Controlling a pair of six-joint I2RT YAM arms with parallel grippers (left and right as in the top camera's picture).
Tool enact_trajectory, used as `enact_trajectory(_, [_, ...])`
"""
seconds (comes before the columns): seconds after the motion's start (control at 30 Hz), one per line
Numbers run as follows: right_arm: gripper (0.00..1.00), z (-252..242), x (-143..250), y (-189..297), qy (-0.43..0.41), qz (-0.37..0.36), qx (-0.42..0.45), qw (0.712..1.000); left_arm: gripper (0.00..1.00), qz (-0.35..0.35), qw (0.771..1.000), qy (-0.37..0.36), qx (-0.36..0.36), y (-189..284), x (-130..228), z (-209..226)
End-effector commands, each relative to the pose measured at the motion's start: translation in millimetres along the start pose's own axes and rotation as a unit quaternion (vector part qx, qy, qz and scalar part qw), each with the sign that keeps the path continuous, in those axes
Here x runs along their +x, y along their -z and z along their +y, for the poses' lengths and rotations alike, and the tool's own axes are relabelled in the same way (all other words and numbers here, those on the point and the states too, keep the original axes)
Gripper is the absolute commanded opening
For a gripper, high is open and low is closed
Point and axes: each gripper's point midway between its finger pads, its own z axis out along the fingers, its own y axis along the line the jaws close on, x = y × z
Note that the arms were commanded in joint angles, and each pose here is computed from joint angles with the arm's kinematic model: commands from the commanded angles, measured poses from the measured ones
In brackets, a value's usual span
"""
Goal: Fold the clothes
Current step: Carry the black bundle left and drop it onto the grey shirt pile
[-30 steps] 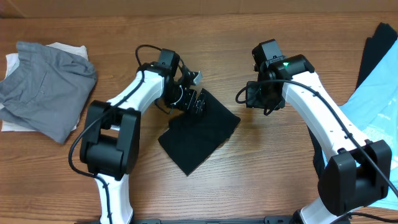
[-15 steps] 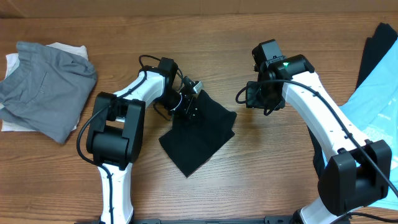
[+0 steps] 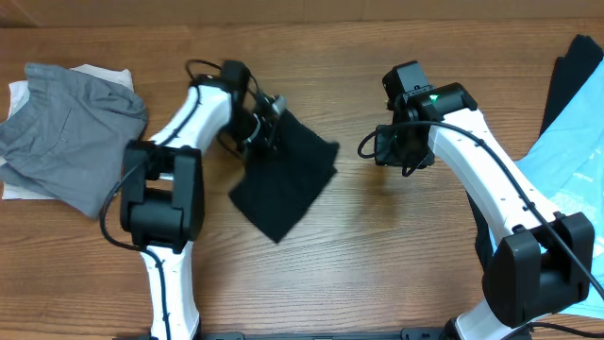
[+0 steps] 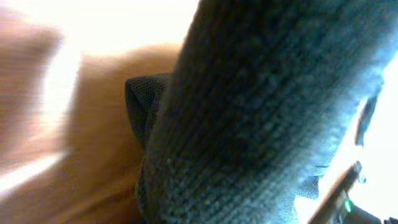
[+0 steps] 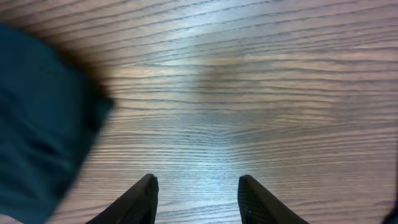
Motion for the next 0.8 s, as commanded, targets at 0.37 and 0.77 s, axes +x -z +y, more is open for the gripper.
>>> enact_trajectory(0.37, [0.45,-14.2,-10.8,4.8,-0.014,-0.019,0.018,1.000,0.04,-0.320,0.888,0.227,-0.241,258.0,-14.7,89.1])
enact_trajectory(0.77, [0.46,-15.7,-10.2,4.8,-0.014,-0.017,0.019,1.000,0.04,-0.438,0.796,0.322,-0.267,365.8,21.9,185.5])
